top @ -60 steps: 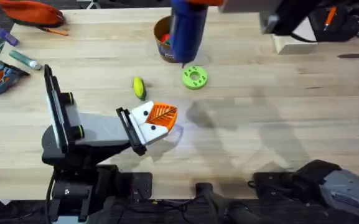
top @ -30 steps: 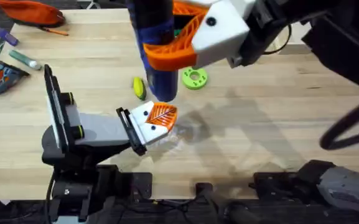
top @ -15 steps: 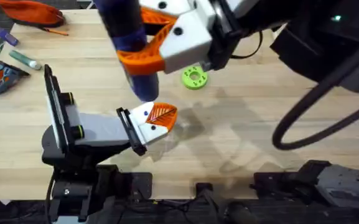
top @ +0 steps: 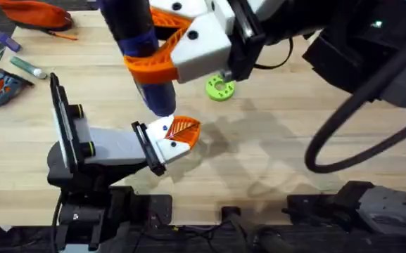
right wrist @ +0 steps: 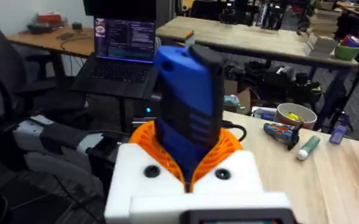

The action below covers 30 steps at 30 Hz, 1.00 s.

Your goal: Pick up the gripper from the table and insert it into the empty holder that is missing its gripper. Then pick up a screw, insert it into the mounting hole, and use the screwdriver to tighten it. Finally, clean up the table by picking up the vegetable and placing it into the bucket.

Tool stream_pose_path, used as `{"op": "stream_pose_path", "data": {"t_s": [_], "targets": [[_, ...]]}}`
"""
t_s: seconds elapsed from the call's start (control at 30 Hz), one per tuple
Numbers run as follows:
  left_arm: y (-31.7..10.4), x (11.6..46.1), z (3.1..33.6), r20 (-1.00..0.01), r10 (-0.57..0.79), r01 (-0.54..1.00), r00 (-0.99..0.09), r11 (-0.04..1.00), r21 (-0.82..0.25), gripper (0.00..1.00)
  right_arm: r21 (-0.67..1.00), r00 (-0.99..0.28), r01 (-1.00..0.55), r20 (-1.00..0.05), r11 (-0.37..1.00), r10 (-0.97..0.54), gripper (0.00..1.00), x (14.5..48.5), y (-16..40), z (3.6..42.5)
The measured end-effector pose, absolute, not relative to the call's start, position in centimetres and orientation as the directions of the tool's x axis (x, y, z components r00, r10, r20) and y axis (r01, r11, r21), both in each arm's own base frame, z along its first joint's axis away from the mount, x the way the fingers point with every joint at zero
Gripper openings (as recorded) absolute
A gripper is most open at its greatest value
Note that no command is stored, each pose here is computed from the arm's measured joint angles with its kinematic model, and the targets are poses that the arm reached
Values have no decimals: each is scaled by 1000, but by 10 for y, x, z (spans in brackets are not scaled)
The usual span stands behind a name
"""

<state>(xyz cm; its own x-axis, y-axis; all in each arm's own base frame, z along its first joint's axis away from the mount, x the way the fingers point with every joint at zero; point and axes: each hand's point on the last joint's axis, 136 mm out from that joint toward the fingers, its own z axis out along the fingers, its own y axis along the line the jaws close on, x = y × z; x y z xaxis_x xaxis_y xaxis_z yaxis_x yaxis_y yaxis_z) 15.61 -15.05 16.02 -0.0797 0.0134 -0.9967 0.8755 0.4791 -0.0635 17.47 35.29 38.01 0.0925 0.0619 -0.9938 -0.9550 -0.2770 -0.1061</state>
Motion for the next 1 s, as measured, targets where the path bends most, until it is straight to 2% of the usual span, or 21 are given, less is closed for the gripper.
{"op": "stream_pose_path", "data": {"t_s": [0.43, 0.7, 1.0], "targets": [[-150, 156, 160, -997, 13, 876, -80, 479, -64, 16, -177, 154, -903, -984, -393, 90, 21, 158, 348, 373], [-150, 156, 160, -997, 13, 876, -80, 479, -64, 16, -134, 121, -906, -991, -401, 59, 21, 168, 357, 355], [-150, 156, 160, -997, 13, 876, -80, 479, -64, 16, -175, 153, -901, -984, -397, 85, 21, 168, 357, 359]]}}
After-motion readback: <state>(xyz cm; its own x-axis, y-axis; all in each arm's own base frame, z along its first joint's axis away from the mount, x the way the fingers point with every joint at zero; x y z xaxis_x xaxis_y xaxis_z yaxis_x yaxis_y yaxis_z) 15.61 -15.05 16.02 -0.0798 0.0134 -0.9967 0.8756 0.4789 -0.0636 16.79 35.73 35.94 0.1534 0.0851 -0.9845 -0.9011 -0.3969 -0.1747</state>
